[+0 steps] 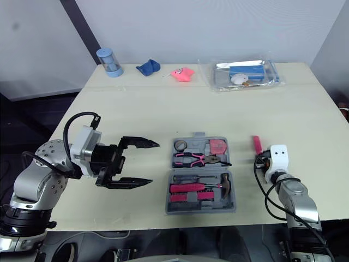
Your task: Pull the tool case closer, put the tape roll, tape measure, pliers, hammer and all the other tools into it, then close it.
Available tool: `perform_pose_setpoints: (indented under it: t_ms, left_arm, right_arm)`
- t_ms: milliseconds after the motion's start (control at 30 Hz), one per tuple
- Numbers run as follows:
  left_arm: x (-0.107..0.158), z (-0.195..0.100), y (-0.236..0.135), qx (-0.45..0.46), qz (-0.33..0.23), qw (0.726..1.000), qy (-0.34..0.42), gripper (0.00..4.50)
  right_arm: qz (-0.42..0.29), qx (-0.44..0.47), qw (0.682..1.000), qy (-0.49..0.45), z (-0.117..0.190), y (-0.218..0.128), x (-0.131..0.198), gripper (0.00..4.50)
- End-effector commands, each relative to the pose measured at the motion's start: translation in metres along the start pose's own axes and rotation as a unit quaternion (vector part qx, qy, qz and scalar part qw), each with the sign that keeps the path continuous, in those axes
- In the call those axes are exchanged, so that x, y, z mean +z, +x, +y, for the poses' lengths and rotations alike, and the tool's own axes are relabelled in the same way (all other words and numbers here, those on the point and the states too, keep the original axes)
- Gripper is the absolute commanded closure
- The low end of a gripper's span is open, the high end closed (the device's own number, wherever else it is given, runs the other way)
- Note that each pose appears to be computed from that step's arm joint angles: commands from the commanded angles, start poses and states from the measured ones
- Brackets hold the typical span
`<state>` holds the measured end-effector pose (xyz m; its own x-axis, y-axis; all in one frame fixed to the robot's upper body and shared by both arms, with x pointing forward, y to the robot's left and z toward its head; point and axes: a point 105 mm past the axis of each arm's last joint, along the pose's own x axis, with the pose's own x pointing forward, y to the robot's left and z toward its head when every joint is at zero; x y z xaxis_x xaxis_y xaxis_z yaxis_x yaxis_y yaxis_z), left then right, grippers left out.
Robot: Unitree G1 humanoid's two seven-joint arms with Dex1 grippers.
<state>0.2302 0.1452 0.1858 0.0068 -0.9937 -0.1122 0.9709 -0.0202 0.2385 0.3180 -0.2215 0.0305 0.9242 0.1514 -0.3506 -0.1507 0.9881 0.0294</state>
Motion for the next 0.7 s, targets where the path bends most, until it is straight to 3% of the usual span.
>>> perform_pose_setpoints:
  t_ms: [33, 400, 700]
  left_arm:
    - [0.009, -0.001, 0.001, -0.003, -0.007, 1.0, 0.018, 0.0]
    - [0.006, 0.0, -0.004, 0.004, -0.007, 1.0, 0.013, 0.0]
    - [0.004, -0.001, -0.009, 0.003, -0.001, 1.0, 0.008, 0.0]
  right_arm:
    - [-0.018, 0.013, 1.0, -0.019, 0.003, -0.001, 0.009, 4.11]
    - [-0.018, 0.029, 0.997, -0.064, -0.004, -0.011, 0.016, 4.11]
    - [-0.003, 0.14, 0.982, -0.123, 0.011, -0.039, 0.023, 4.11]
